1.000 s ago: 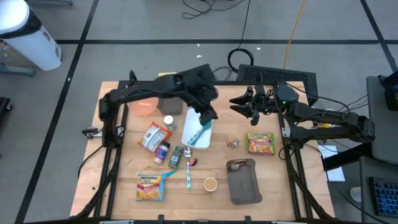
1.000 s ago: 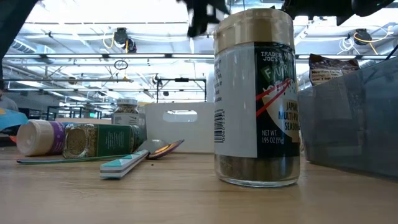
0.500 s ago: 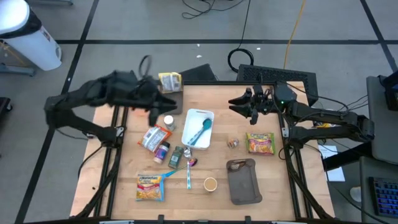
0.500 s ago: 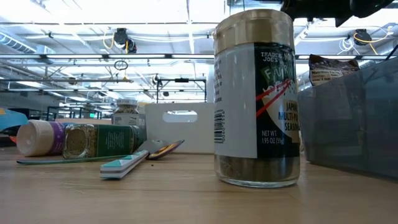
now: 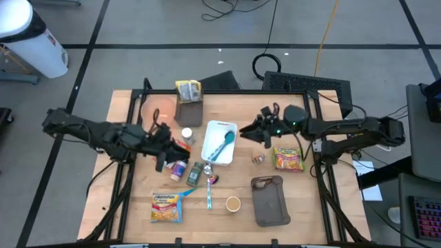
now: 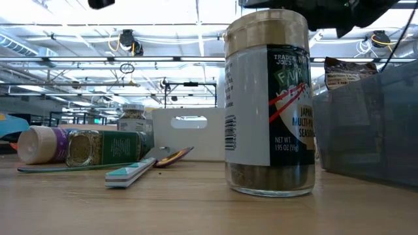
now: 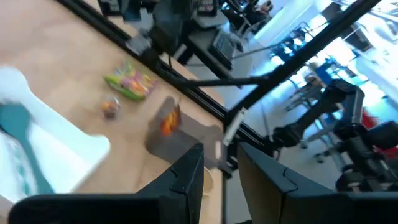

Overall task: Pick & Place Food Item
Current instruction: Put the orange noodle pack into the top black bin

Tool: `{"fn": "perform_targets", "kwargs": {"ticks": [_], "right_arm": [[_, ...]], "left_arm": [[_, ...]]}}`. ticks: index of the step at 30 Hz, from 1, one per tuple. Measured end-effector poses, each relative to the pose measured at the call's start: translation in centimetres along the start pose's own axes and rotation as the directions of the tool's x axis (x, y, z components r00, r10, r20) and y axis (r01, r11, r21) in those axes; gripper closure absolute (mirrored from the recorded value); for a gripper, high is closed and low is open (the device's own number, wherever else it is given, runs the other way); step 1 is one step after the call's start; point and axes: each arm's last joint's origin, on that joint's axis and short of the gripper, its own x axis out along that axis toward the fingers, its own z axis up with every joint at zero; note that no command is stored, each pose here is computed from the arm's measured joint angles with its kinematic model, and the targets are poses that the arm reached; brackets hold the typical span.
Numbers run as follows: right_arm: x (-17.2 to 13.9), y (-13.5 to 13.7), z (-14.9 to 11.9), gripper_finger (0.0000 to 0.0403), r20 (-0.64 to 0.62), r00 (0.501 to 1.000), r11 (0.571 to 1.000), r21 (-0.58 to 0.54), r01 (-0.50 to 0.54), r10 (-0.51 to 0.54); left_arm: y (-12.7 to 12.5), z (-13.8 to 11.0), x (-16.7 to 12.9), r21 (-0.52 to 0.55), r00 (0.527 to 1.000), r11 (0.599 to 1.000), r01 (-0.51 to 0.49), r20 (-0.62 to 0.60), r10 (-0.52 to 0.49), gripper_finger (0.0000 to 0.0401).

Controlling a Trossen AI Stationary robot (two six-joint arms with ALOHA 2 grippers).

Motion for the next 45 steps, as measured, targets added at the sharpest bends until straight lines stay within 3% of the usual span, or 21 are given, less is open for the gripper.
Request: {"fn": "perform_targets", "kwargs": {"ticks": [6,14,18,22,25,32,39,45], "right_arm": [[2.7,1.0,-2.1,0.0234,0.064,0.996,0.996,0.049,-0.072,0.069],[4.4,1.9,-3.4,0.0234,0.158,0.972,0.982,0.04,-0.184,0.176],[4.4,2.0,-3.3,0.0234,0.171,0.969,0.981,0.037,-0.19,0.181],[4.4,2.0,-3.3,0.0234,0.182,0.969,0.984,0.035,-0.175,0.166],[4.4,2.0,-3.3,0.0234,0.182,0.969,0.985,0.018,-0.171,0.165],[4.4,2.0,-3.3,0.0234,0.179,0.97,0.985,0.004,-0.17,0.167],[4.5,1.8,-3.5,0.0234,0.156,0.977,0.988,0.013,-0.151,0.148],[4.5,1.8,-3.5,0.0234,0.155,0.977,0.988,0.011,-0.153,0.15]], "left_arm": [[1.2,-2.9,2.5,-0.066,0.999,0.998,0.02,-0.036,-0.022,0.0297],[1.9,-4.9,6.4,-0.078,0.996,0.997,-0.007,-0.086,0.0,0.0297],[2.3,-6.2,8.0,-0.086,0.975,0.996,0.039,-0.217,-0.057,0.0297],[2.8,-7.8,8.9,-0.149,0.9,0.985,0.086,-0.411,-0.141,0.0297],[2.8,-8.5,8.8,-0.211,0.858,0.976,0.059,-0.49,-0.157,0.0297],[1.5,-9.5,6.8,-0.256,0.815,0.967,-0.004,-0.561,-0.145,0.0297],[0.7,-11.0,4.0,-0.293,0.762,0.94,-0.176,-0.645,-0.059,0.0297],[-0.1,-12.1,3.2,-0.315,0.763,0.918,-0.241,-0.646,-0.021,0.0297]]}}
